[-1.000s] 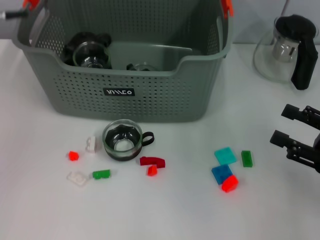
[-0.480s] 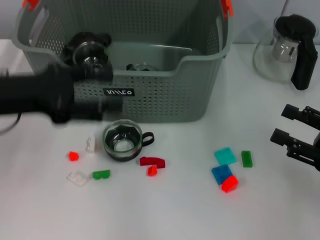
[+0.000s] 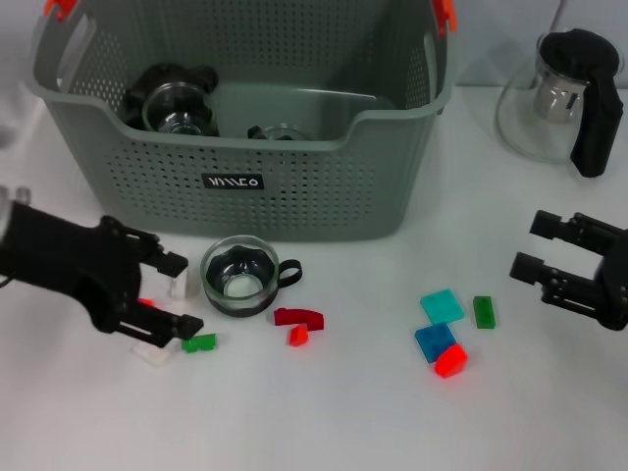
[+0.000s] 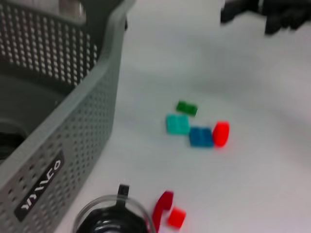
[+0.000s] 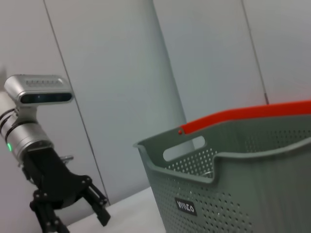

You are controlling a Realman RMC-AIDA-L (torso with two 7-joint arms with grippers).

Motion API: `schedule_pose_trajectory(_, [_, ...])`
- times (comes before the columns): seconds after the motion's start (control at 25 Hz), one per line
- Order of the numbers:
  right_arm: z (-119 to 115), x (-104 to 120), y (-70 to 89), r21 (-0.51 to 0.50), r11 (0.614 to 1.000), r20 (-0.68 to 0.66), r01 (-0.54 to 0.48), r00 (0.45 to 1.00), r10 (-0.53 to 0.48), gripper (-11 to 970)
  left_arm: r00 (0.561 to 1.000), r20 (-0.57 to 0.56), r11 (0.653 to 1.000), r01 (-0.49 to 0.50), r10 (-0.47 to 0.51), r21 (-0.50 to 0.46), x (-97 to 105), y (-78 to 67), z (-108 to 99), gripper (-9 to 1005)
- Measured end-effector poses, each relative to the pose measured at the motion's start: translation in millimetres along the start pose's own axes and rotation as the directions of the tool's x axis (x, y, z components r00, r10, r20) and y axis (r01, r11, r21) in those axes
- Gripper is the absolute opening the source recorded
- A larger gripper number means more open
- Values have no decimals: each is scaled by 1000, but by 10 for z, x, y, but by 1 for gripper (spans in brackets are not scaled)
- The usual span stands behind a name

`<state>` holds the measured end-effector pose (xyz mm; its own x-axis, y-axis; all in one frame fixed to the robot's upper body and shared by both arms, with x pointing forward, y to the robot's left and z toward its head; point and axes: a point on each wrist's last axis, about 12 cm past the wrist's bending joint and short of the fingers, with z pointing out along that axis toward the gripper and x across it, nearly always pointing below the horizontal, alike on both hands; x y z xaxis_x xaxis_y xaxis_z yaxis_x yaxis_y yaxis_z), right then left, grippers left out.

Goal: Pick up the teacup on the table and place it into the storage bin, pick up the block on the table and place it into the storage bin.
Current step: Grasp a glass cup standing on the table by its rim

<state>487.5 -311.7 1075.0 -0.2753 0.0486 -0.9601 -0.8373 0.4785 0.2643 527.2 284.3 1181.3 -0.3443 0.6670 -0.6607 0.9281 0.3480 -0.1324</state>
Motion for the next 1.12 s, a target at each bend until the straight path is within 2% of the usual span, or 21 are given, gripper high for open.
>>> schedule_pose_trajectory(0.24, [48,-26,-35,1,1000,-11,-13,1000,14,760,985,-146,992,-106,95,-71,-281,29,223,779])
schedule_pose_trajectory(0.56, [83,-42,-45,-9,999,-25,-42,999,42,759,935,-281,966,-247,216,-80,-526,0,564,777])
schedule_pose_trajectory(0.84, [84,-32,-40,-13,998,-31,-55,998,55,759,875,-363,927,-368,320,-68,-610,-65,797,775])
schedule_pose_trajectory(1.12, [82,-27,-36,-14,998,-31,-58,998,58,759,826,-437,908,-416,356,-47,-583,-83,1030,746])
